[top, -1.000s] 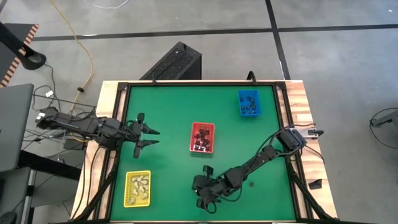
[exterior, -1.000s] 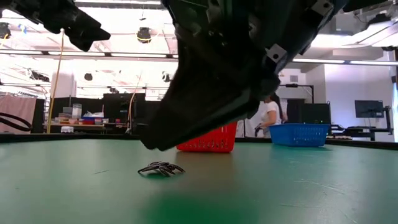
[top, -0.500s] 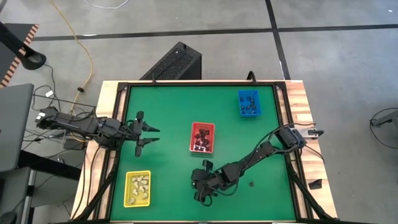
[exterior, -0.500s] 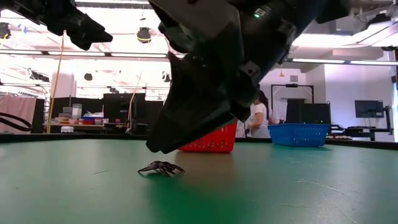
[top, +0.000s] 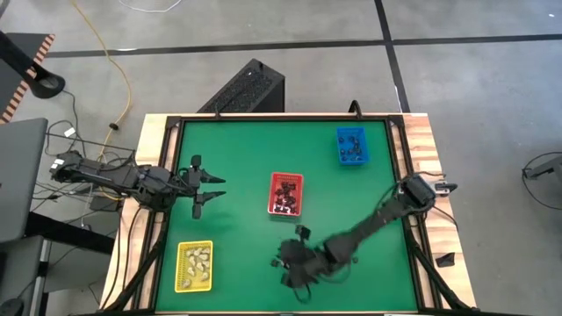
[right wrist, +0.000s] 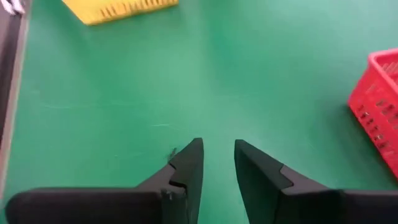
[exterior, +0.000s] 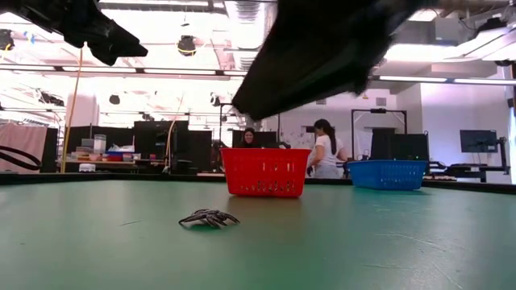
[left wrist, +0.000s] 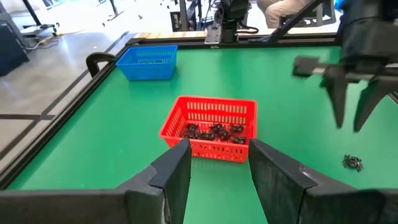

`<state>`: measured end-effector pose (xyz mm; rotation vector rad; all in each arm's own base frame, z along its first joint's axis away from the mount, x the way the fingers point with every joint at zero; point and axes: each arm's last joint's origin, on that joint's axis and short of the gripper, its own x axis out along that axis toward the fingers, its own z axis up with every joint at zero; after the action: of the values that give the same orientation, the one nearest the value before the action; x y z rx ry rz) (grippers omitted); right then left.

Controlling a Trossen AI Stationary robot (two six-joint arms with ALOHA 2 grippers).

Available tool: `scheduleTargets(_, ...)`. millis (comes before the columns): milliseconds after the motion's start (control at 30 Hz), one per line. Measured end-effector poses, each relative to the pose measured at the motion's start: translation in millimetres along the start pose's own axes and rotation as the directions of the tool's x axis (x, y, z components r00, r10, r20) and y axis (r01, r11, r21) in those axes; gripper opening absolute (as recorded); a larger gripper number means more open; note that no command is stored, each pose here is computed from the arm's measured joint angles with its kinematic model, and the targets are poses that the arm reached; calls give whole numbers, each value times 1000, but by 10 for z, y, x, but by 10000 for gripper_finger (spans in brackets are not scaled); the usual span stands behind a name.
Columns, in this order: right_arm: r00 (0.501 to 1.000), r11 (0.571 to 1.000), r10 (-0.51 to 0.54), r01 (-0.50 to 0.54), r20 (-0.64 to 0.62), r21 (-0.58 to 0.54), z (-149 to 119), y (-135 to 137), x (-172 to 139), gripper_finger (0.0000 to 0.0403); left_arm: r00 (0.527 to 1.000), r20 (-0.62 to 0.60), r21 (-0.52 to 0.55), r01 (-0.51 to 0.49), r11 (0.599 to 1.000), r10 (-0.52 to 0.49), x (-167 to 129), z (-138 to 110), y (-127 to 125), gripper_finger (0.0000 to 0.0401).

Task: Sort Halloween decoration
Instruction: Put the black spider toy into the red bin

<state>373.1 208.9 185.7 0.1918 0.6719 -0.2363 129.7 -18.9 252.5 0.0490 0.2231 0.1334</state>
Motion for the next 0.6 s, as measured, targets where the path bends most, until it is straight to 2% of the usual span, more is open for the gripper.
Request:
scheduleTargets(100, 994, 998, -67, 66, 88, 13, -156, 110, -89, 129, 1000, 1, -1, 0, 1000, 0, 0, 1, 0, 151)
scheduleTargets(267, 992, 999, -49, 47, 113, 18, -287, 183, -9, 174, 1000, 7, -3, -1, 1000, 1, 0, 7, 0, 151)
scheduleTargets(433, 988, 996, -54, 63, 148, -61, -403, 237, 149, 229, 1000, 24, -10, -1, 1000, 1, -1, 26, 0, 151)
scheduleTargets(600, 984, 996, -29, 43, 177, -77, -487, 289, 273, 240, 1000, 22, -11, 6, 1000, -6, -1, 25, -2, 151)
